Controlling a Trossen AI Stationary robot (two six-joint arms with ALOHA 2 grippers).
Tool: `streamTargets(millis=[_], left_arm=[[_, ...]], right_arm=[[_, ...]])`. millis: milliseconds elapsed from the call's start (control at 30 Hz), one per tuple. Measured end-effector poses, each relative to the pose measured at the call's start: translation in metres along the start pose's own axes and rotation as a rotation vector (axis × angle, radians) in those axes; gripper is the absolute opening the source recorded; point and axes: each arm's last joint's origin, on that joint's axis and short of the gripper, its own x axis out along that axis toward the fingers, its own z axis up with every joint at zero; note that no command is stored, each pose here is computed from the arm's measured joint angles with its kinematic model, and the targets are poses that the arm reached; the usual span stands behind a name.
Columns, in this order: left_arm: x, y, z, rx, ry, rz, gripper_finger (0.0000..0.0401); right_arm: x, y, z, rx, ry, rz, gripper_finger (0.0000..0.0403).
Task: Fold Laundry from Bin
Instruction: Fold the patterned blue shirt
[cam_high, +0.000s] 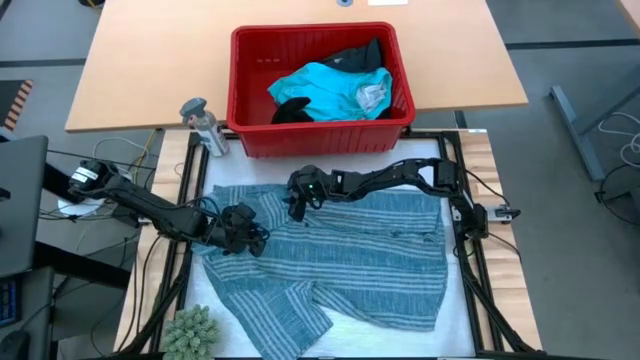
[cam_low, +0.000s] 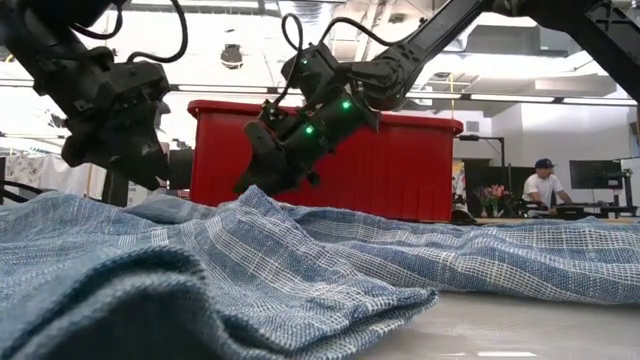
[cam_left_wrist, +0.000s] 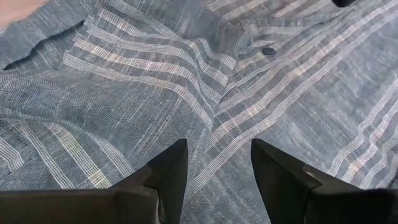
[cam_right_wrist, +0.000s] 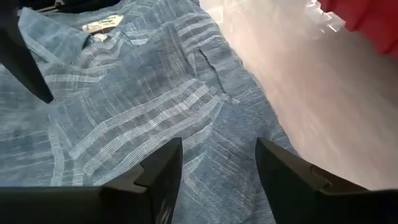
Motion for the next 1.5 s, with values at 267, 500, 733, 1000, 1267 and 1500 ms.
streamTargets(millis=[267,500,733,1000,1267,1500], left_arm=[[-0.001,-0.001,-0.001,-0.013,0.001,-0.004,0.0165],[-0.001,-0.001,-0.002,-0.008,0.002,-0.009,0.0165],[-0.002,-0.003,-0.003,-0.007,-0.001,-0.023,0.0165],[-0.003,-0.005,-0.001,-0.012,-0.029,-0.034,0.0165],[-0.003,-0.005,-0.001,-0.012,-0.031,-0.034,0.0165],[-0.003,-0.004,-0.002,0.004,-0.059,-0.002,0.0165]], right_arm=[[0.001,-0.009,0.005,0.005,-0.041,-0.015,0.0222],[0.017,-0.005,-0.013,0.003,-0.023,-0.012,0.0221],[0.017,-0.002,-0.007,-0.047,-0.022,-0.023,0.0213],[0.018,-0.004,-0.015,-0.061,0.038,-0.038,0.0031],[0.014,-0.005,-0.011,0.016,0.034,-0.092,0.0018],[0.006,-0.003,-0.014,0.058,0.113,-0.160,0.0018]])
